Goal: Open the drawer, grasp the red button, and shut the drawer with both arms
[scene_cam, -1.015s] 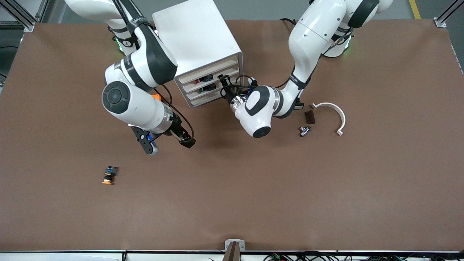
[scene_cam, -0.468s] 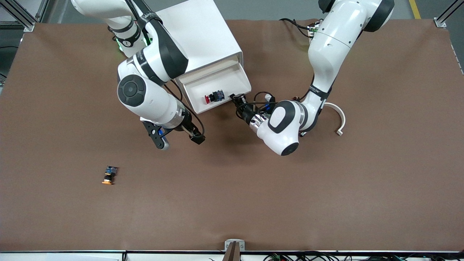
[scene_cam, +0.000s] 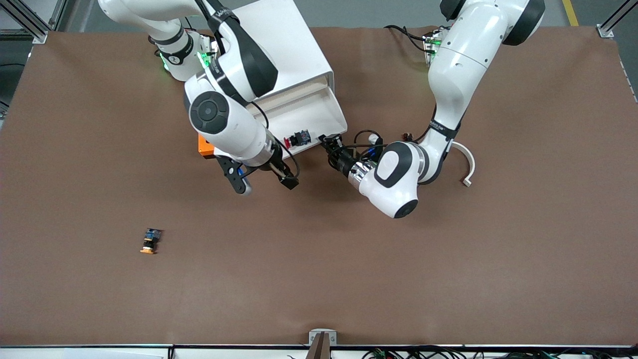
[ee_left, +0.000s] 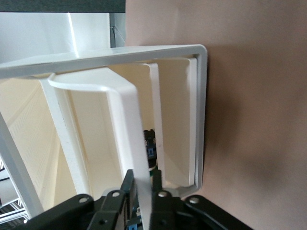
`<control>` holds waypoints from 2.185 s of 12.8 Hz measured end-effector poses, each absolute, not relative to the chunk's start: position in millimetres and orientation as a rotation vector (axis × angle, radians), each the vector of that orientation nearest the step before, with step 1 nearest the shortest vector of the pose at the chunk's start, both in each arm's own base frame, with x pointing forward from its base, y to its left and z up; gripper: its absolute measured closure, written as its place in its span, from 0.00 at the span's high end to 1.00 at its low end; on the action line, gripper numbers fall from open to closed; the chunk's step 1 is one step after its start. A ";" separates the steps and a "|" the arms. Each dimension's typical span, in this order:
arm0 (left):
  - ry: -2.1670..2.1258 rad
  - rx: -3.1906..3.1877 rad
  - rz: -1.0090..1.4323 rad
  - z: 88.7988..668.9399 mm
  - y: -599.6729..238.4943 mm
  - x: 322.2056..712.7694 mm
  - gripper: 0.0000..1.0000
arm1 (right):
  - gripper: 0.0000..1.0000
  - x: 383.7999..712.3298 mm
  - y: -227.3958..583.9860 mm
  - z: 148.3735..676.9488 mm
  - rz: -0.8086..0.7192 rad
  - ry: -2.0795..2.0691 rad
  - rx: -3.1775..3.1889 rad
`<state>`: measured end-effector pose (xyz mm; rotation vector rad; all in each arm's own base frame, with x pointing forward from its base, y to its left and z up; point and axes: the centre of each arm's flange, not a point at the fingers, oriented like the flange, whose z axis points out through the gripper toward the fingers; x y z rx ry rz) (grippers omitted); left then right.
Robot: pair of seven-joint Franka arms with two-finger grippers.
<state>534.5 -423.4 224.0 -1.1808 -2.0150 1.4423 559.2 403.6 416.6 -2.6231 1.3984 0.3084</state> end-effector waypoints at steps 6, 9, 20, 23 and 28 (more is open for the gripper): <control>-2.142 -1.212 1.397 242.3 -361.5 590.2 0.96 | 1.00 536.4 414.6 382.1 0.364 1.408 -2.685; -2.182 -1.411 1.100 252.9 -321.6 613.3 1.00 | 1.00 509.8 423.3 374.4 0.332 1.399 -2.674; -1.945 -2.220 0.679 369.1 -212.3 660.5 1.00 | 1.00 437.9 430.0 353.4 0.281 1.402 -2.660; -1.712 -2.472 0.627 389.0 -206.0 660.3 1.00 | 0.98 429.0 433.7 345.0 0.274 1.400 -2.662; -1.337 -2.726 0.618 385.9 -215.4 656.0 1.00 | 0.50 429.4 432.6 342.9 0.263 1.400 -2.655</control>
